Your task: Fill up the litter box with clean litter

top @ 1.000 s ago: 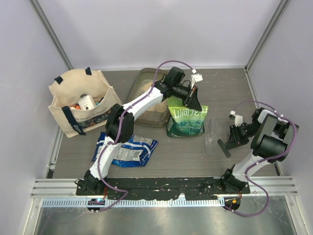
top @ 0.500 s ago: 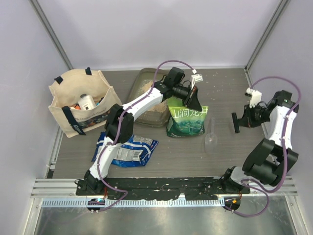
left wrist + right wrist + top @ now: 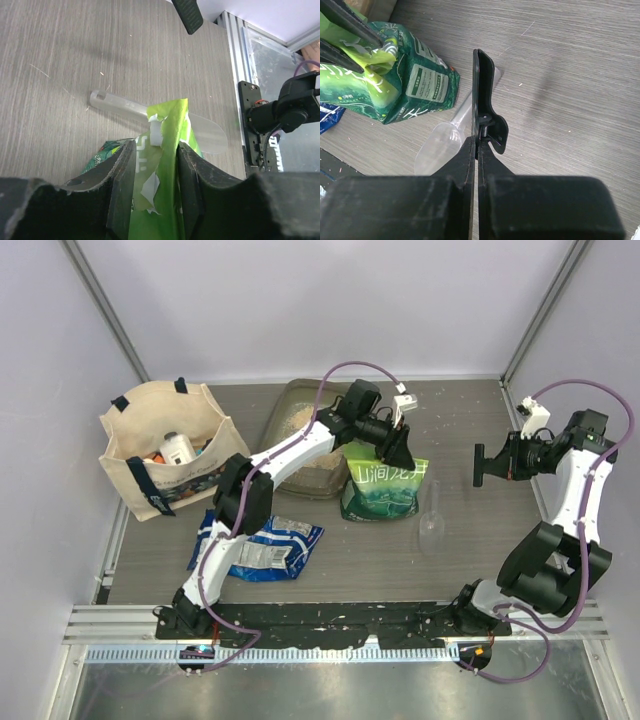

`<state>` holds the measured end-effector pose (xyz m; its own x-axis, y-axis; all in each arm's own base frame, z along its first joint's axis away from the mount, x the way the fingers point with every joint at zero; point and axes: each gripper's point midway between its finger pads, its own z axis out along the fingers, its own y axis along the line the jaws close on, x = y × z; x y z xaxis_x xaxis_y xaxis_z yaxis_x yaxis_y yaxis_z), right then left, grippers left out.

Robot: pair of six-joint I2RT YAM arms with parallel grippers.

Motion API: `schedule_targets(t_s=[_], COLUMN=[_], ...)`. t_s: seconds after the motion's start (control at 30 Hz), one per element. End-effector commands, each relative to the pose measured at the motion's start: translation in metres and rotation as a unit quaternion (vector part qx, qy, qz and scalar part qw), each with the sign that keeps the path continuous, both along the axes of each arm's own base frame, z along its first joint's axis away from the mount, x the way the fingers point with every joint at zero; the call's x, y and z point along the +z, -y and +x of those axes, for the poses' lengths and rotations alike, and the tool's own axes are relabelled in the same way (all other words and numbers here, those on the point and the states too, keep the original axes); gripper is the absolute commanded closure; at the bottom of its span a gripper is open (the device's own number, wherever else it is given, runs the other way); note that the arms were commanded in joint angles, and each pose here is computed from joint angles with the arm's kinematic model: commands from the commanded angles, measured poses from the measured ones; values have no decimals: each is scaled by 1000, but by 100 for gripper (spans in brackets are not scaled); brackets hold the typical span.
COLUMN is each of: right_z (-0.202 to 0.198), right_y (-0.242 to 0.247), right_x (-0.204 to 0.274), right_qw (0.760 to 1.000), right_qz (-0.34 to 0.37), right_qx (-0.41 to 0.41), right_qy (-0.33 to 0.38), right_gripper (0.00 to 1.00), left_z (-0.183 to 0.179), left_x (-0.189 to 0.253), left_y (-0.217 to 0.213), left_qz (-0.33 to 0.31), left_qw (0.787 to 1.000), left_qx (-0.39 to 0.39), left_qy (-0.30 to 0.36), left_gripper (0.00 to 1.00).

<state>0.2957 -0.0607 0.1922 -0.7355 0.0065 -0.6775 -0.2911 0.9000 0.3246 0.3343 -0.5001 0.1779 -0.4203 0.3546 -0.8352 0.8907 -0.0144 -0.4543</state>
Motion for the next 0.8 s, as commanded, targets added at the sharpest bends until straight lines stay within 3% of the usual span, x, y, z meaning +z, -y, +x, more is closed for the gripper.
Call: schedule_targets(t_s=[0.0, 0.1, 0.13, 0.2, 0.23, 0.27, 0.33, 0.47, 0.57, 0.67, 0.77], right_z=[1, 5, 6, 11, 13, 14, 18, 19, 7, -9, -14], right_y=[-10, -11, -12, -14, -15, -18, -29, -61, -96, -132, -159], right_x=[22, 34, 37, 48, 51, 57, 69, 95, 106, 119, 136], right_qw=[999, 998, 998, 997, 996, 996, 993, 983, 964, 940, 914], right_qz=[12, 15, 17, 13, 13, 10, 2, -21, -55, -75, -98], right_qx=[7, 9, 10, 15, 17, 20, 41, 97, 174, 233, 272], right_qy=[36, 53, 58, 76, 81, 90, 108, 155, 195, 237, 285], right_gripper=[99, 99, 99, 99, 98, 99, 99, 99, 98, 99, 99], left_z=[17, 24, 24, 27, 25, 25, 15, -5, -16, -31, -46], left_x=[30, 42, 59, 83, 106, 122, 139, 181, 186, 186, 182], left_y=[5, -2, -4, -10, -15, -17, -23, -48, -68, -88, -98], left_qz=[-18, -19, -30, -56, -74, -90, -106, -126, -130, -123, -122], left_qw=[996, 992, 990, 987, 983, 981, 979, 976, 969, 950, 949], left_qx=[32, 39, 43, 49, 54, 60, 40, 25, 6, -9, -22], left_qy=[86, 117, 132, 143, 159, 160, 168, 178, 210, 287, 291], left_gripper=[57, 46, 36, 30, 19, 14, 9, 9, 12, 14, 19])
